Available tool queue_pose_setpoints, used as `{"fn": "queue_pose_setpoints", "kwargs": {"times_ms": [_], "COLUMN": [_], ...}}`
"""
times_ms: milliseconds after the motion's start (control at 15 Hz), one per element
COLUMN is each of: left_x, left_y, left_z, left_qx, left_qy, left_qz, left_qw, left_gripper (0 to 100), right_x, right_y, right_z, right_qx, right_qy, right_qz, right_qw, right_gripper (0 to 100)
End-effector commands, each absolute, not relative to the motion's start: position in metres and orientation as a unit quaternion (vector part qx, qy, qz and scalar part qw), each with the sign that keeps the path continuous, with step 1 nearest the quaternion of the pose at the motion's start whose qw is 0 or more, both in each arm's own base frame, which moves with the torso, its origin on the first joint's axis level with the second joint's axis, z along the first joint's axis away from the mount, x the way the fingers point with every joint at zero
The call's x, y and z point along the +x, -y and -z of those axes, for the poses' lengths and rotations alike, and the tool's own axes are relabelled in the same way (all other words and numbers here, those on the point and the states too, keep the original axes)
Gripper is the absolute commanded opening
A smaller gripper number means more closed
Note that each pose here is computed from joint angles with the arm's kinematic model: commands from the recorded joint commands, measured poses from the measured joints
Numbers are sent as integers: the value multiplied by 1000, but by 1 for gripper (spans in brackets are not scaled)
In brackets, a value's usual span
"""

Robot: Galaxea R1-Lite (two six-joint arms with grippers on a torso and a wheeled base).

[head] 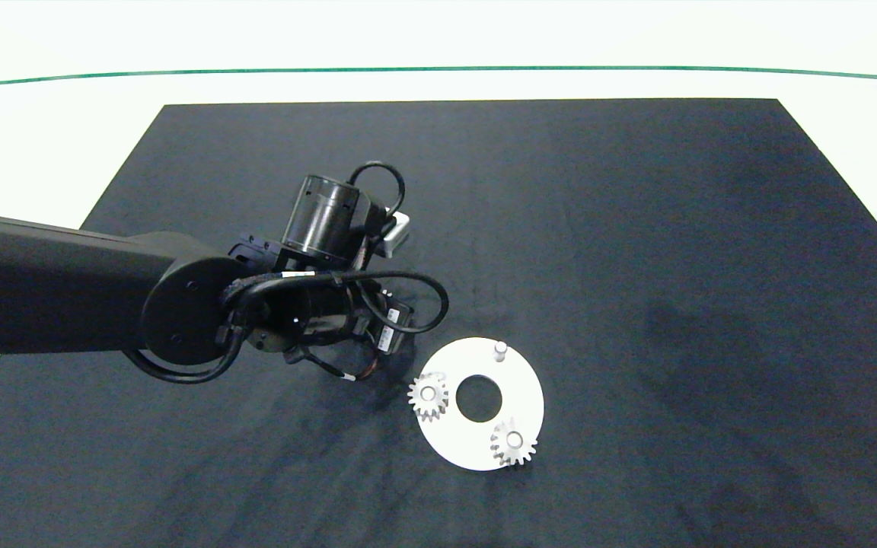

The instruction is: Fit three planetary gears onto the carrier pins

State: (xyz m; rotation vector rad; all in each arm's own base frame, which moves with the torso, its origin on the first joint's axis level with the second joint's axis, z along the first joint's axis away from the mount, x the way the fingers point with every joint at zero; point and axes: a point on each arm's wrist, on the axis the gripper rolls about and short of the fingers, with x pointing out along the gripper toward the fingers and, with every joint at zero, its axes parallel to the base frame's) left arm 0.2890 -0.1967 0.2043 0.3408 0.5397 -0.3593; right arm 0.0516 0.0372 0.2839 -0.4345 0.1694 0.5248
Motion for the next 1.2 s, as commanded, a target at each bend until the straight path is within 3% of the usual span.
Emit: {"fn": "queue_pose_setpoints", "kwargs": {"times_ms": [67,533,800,1000,1200], "left_x": [290,284,278,275,255], "left_y": [198,196,193,197,192], "left_z": [-205,-195,-211,-207,-221], "left_qx": [168,169,158,159,154], "left_qy": [-261,-268,-236,-240,-224], "left_qz": [176,175,178,184,195], "left_qw": [934,932,942,940,942], "left_gripper": [56,41,33,27,21], "right_x": [52,55,53,57,57], "right_y": [-37,-40,-38,-41,-42], "right_z": [-284,-281,-282,-277,-277], "right_qx": [-215,-219,-223,-225,-224], "right_qy": [-84,-93,-84,-90,-87], "right_qz": [-258,-259,-258,-258,-257], "right_qw": [938,936,936,935,936], "right_gripper": [100,100,100,100,100]}}
